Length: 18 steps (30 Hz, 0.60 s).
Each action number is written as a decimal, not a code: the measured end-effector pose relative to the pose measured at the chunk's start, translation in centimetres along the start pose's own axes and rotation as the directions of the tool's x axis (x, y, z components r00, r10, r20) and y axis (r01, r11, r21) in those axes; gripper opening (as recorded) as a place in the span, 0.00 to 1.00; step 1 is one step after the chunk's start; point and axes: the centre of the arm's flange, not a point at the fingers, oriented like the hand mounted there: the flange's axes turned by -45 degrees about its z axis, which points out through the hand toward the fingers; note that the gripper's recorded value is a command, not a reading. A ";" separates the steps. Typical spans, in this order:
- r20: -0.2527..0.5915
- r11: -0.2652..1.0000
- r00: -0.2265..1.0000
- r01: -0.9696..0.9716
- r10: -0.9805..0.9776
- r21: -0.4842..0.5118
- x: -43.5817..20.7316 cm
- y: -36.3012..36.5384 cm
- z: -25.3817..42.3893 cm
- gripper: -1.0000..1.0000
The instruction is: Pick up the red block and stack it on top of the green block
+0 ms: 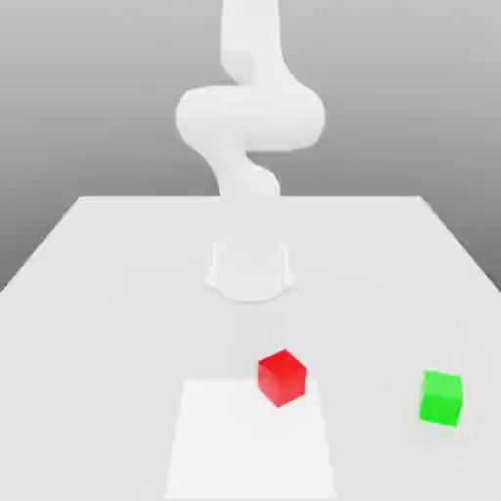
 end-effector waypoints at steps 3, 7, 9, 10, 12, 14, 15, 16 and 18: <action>0.109 0.997 0.991 0.080 -0.082 0.022 -2.9 -0.9 7.4 0.50; 0.245 0.981 0.950 0.179 -0.191 0.073 -8.4 -2.2 15.8 0.50; 0.310 0.968 0.918 0.224 -0.247 0.108 -11.8 -2.8 19.4 0.50; 0.342 0.961 0.898 0.246 -0.276 0.129 -13.7 -3.1 21.1 0.50; 0.403 0.942 0.852 0.287 -0.335 0.175 -18.0 -3.7 24.1 0.50; 0.460 0.917 0.794 0.325 -0.397 0.230 -22.7 -4.2 26.7 0.50; 0.488 0.903 0.760 0.341 -0.429 0.262 -25.3 -4.4 27.8 0.50; 0.511 0.889 0.728 0.354 -0.457 0.291 -27.9 -4.6 29.0 0.50; 0.543 0.864 0.673 0.372 -0.502 0.338 -32.4 -5.0 31.5 0.50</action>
